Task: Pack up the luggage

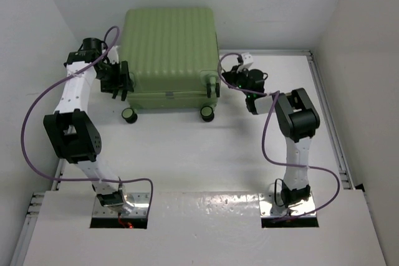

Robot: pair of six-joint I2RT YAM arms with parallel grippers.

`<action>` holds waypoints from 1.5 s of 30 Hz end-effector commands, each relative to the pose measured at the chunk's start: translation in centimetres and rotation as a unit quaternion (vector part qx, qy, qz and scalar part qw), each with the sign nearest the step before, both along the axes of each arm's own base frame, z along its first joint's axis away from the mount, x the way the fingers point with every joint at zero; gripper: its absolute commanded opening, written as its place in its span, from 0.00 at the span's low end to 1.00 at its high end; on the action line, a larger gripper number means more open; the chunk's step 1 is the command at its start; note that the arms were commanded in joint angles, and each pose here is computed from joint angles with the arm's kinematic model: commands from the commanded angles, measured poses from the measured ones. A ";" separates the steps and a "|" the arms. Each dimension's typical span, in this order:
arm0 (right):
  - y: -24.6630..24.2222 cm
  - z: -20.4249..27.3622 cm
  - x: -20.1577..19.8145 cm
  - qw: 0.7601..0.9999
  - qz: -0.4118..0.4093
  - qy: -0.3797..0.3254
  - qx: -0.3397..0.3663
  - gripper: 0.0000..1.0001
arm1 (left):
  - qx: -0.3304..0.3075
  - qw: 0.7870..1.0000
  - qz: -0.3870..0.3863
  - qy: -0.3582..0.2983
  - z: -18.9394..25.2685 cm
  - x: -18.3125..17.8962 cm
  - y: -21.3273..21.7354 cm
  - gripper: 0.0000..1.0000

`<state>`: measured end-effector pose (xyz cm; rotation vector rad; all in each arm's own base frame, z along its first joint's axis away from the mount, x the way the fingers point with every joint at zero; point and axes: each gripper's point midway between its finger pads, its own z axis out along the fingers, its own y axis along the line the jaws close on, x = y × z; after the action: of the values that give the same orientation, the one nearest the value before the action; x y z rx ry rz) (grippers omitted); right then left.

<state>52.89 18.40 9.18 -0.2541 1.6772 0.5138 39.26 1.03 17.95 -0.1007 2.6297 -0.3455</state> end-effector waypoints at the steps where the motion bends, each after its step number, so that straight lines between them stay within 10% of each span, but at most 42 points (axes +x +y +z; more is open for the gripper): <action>1: -8.1 6.0 7.6 0.984 -0.140 -0.109 0.008 0.00 | 0.148 0.975 0.114 -0.124 -0.1 9.0 9.2 0.00; 11: -4.6 5.7 18.3 0.977 -0.134 -0.137 0.094 0.00 | 0.181 0.958 0.046 -0.219 2.9 10.8 7.7 0.07; 13: -4.1 3.9 18.7 0.979 -0.133 -0.123 0.095 0.00 | 0.175 0.955 0.041 -0.236 3.5 11.1 7.4 0.37; 14: -3.3 4.4 17.8 0.980 -0.110 -0.123 0.107 0.00 | 0.160 0.949 0.054 -0.267 5.7 11.0 7.3 0.99; 25: 0.3 4.8 9.1 0.990 -0.001 -0.072 0.120 0.00 | 0.120 0.889 0.100 -0.430 19.0 10.1 9.4 1.00; 29: 1.2 5.8 7.8 0.989 0.009 -0.074 0.125 0.00 | 0.113 0.900 0.054 -0.417 22.5 7.9 7.5 1.00; 45: 8.3 5.9 4.3 0.986 0.087 -0.062 0.131 0.00 | -0.085 0.948 -0.187 -0.243 13.6 -3.1 -21.5 1.00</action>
<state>59.12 22.52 10.47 -0.1319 1.5648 0.7126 36.71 -18.33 34.10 0.4866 1.9917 -0.5375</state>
